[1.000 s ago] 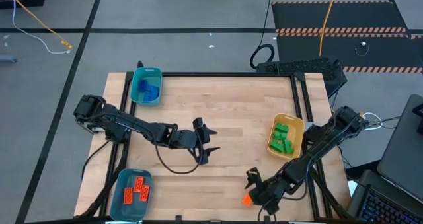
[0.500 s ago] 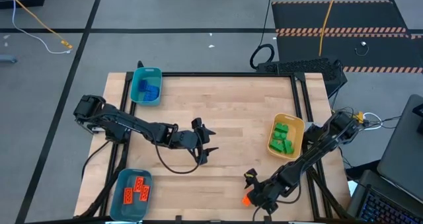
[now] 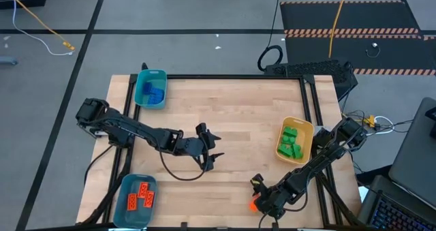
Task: Sort & place blocks by color
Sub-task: Put the orange game piece into the dark blue bin
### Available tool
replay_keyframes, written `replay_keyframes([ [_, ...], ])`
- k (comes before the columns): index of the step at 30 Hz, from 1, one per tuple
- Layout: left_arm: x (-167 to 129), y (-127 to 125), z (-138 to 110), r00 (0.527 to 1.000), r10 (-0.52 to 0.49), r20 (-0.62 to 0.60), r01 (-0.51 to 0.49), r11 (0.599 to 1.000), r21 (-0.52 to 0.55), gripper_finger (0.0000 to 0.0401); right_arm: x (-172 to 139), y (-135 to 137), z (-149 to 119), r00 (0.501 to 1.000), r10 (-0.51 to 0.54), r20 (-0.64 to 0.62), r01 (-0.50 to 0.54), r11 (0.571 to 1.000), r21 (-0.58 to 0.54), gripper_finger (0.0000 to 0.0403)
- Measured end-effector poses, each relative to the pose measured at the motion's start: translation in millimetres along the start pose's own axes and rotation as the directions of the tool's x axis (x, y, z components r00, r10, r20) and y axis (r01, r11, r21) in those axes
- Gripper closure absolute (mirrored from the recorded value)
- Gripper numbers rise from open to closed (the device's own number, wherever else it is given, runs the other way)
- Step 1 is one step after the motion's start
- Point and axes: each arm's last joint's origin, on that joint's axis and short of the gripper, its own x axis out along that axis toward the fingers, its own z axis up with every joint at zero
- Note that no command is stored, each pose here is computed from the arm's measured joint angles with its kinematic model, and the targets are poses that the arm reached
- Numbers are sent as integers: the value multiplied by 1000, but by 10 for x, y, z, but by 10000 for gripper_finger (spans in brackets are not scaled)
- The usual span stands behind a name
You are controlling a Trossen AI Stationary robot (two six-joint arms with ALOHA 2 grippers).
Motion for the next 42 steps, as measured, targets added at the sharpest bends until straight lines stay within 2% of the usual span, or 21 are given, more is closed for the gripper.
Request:
replay_keyframes([
  [5, -30, -70, -13, 1000, -5, 5, 5, 1000, 0, 107, -3, -1, 3, 1000, -1, 3, 2, 1000, -19, 276],
  [10, -61, -143, -29, 1000, -19, 6, 19, 1000, -5, 107, 4, -54, 10, 1000, -16, 4, 16, 1000, -18, 276],
  [18, -124, -278, -63, 999, -49, 8, 49, 999, 12, 107, -100, -317, 48, 985, -172, 22, 170, 982, 80, 276],
  [21, -139, -305, -69, 999, -46, 12, 46, 999, 21, 107, -199, -456, 51, 962, -271, 16, 267, 954, 139, 276],
  [25, -142, -307, -69, 999, -28, 17, 27, 999, 31, 107, -371, -661, 76, 908, -417, 32, 404, 894, 195, 276],
  [28, -142, -295, -66, 1000, 11, 28, -11, 1000, 17, 107, -453, -828, 66, 877, -481, 17, 467, 859, 212, 276],
  [31, -143, -280, -59, 997, 64, 45, -63, 998, -21, 107, -467, -1002, 42, 861, -509, -9, 497, 836, 232, 276],
  [36, -150, -296, -50, 996, 61, 58, -59, 998, -25, 107, -473, -1268, 6, 837, -546, -36, 538, 808, 241, 276],
  [39, -171, -339, -20, 994, 55, 98, -56, 998, 15, 107, -484, -1416, 13, 824, -566, -18, 553, 797, 245, 276],
  [42, -192, -376, -6, 991, 55, 123, -68, 992, 104, 107, -496, -1544, 25, 831, -556, 18, 535, 809, 244, 276],
])
